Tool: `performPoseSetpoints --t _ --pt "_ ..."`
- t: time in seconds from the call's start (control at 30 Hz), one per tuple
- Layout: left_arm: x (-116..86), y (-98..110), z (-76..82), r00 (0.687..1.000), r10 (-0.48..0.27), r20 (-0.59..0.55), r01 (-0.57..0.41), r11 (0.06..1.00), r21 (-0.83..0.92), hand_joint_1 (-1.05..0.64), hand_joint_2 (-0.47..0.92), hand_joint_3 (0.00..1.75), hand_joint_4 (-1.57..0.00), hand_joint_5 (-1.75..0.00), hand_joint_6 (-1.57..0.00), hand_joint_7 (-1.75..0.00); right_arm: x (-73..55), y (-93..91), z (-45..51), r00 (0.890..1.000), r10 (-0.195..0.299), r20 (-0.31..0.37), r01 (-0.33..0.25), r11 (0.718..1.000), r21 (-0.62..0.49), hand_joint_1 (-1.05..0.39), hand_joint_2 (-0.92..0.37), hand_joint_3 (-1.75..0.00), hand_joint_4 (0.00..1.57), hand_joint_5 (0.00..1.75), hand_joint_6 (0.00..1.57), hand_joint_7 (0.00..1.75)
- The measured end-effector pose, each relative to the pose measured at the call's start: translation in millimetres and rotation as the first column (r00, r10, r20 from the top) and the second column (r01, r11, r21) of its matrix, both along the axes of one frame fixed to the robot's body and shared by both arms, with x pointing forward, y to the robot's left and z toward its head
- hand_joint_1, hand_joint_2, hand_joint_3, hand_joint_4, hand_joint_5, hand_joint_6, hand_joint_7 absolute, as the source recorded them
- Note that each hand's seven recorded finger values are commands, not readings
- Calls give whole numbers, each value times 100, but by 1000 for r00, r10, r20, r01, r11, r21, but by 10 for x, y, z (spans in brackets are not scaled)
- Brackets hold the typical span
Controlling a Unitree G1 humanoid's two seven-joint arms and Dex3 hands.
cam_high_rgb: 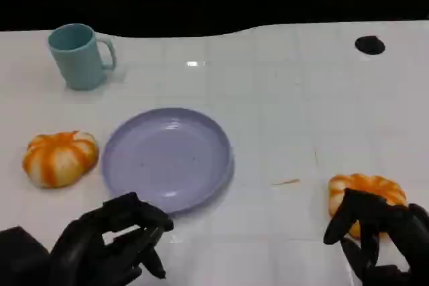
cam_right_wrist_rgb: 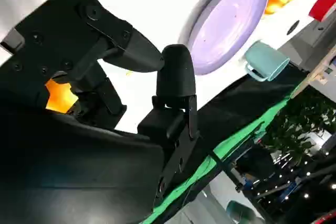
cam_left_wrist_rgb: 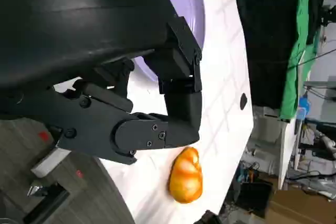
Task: Grasp the bread from the table and place it into the plate.
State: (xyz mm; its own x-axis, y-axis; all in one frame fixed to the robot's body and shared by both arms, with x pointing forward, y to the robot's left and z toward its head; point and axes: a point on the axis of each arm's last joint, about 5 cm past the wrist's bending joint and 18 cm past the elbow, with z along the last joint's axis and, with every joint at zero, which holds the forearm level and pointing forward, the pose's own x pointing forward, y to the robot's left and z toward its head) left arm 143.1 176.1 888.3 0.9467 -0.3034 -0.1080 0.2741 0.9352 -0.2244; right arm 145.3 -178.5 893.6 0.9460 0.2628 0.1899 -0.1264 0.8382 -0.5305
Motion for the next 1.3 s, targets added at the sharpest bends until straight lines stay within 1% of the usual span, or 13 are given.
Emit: performPoseSetpoints --t 0.7,0.8,1.03,1.13,1.2,1.3 --pt "-1 12 -7 1000 1 0 -1 1000 -1 -44 92 39 -72 -160 -76 -115 0 2 1 1000 4 -1 -4 1000 -5 -14 -36 -134 100 175 82 146" --pt "-1 13 -7 1000 2 1 -2 1000 -5 -43 92 41 -71 -162 -74 -117 0 4 5 1000 5 0 -5 1000 -5 -13 -35 -135 100 175 82 147" --pt "-1 18 -4 1000 -2 9 2 1000 1 -43 92 40 -71 -162 -73 -118 2 5 11 1000 2 -2 -2 1000 -9 -11 -33 -138 100 175 82 145" --pt "-1 18 -4 1000 -2 8 2 1000 1 -43 92 40 -70 -162 -73 -118 3 6 17 1000 1 -1 -1 1000 -6 -9 -30 -142 98 175 82 136" --pt "-1 18 -4 1000 -2 8 2 1000 1 -43 92 40 -70 -162 -73 -118 3 6 21 1000 0 -1 0 1000 -5 -6 -27 -144 91 173 83 124" --pt "-1 19 -5 1000 -2 9 2 1000 1 -42 92 41 -70 -163 -72 -118 4 7 28 1000 -1 1 1 1000 -6 -4 -25 -142 84 172 83 112"
